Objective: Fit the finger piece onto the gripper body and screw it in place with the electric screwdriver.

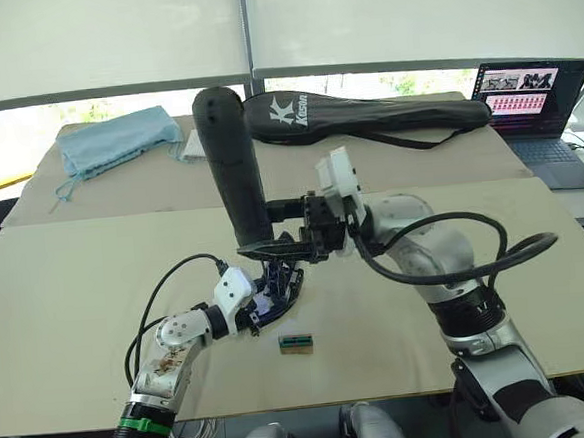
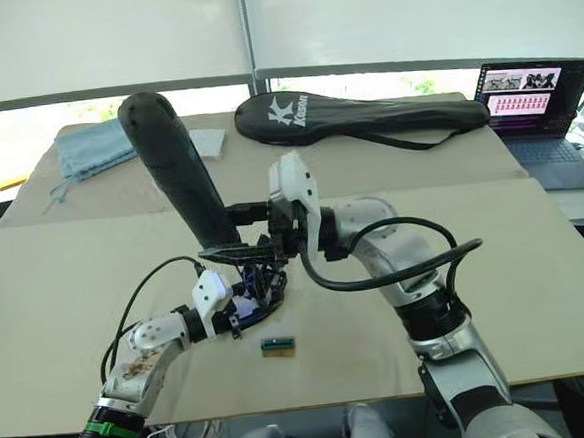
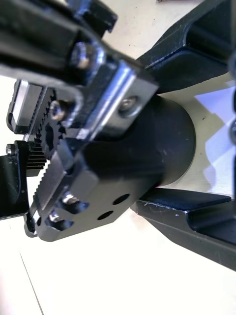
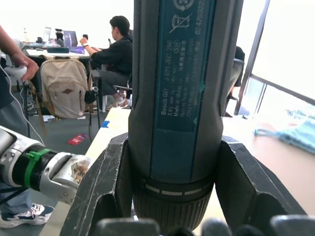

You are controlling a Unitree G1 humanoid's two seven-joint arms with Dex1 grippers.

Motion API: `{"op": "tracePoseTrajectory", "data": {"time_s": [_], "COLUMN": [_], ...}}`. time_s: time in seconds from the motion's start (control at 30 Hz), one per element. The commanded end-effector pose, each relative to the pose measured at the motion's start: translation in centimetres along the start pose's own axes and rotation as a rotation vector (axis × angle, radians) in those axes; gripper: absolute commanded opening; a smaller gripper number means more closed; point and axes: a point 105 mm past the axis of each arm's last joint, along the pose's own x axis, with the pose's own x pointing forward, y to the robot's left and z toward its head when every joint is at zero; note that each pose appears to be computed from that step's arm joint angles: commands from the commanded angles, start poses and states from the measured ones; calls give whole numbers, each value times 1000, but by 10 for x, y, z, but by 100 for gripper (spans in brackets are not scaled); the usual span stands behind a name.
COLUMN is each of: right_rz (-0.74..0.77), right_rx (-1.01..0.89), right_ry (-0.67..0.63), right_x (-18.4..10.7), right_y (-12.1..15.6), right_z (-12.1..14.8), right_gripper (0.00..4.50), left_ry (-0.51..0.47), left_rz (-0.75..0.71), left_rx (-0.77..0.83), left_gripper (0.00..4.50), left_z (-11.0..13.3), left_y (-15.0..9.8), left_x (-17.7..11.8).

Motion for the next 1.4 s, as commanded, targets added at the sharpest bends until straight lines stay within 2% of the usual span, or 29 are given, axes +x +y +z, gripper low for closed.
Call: {"op": "tracePoseTrajectory", "data": {"time_s": [0.03,0.27,0.33,0.43,0.6,0.73,0.83,0.9,0.97,1.03,1.1,1.13,1.2,1.27,1.4], "right_rz": [16,79,107,159,181,100,-15,-211,-359,-477,-593,-608,-618,-636,-682], "right_rx": [-127,-130,-132,-168,-186,-108,-2,117,172,267,376,405,455,491,533], "right_ry": [-103,-155,-173,-167,-156,-56,163,422,596,747,1020,1104,1198,1298,1343], "right_x": [-4,-9,-11,-12,-22,-52,-86,-122,-154,-188,-244,-261,-281,-297,-311], "right_y": [1,13,19,29,36,25,9,-10,-22,-27,-20,-15,-11,-10,-19], "right_z": [40,54,60,69,90,97,83,58,42,27,-2,-11,-26,-40,-58], "right_gripper": [193,193,193,193,193,193,193,193,193,193,193,193,193,193,193], "left_ry": [76,58,49,45,48,38,-13,-59,-74,-67,-78,-87,-138,-136,-102], "left_rz": [5,21,35,41,55,75,95,92,43,-8,-35,-42,-32,-50,-93], "left_rx": [-44,-56,-66,-69,-61,-43,-8,0,2,-3,10,14,62,97,112], "left_gripper": [227,227,332,446,446,446,446,446,446,446,446,446,446,446,446], "left_z": [-24,-26,-26,-27,-29,-27,-16,-4,6,15,29,34,49,55,55], "left_y": [-5,-3,-2,-2,0,6,13,17,15,12,11,11,14,14,13], "left_x": [0,2,2,0,-16,-47,-79,-100,-115,-128,-139,-141,-141,-140,-136]}}
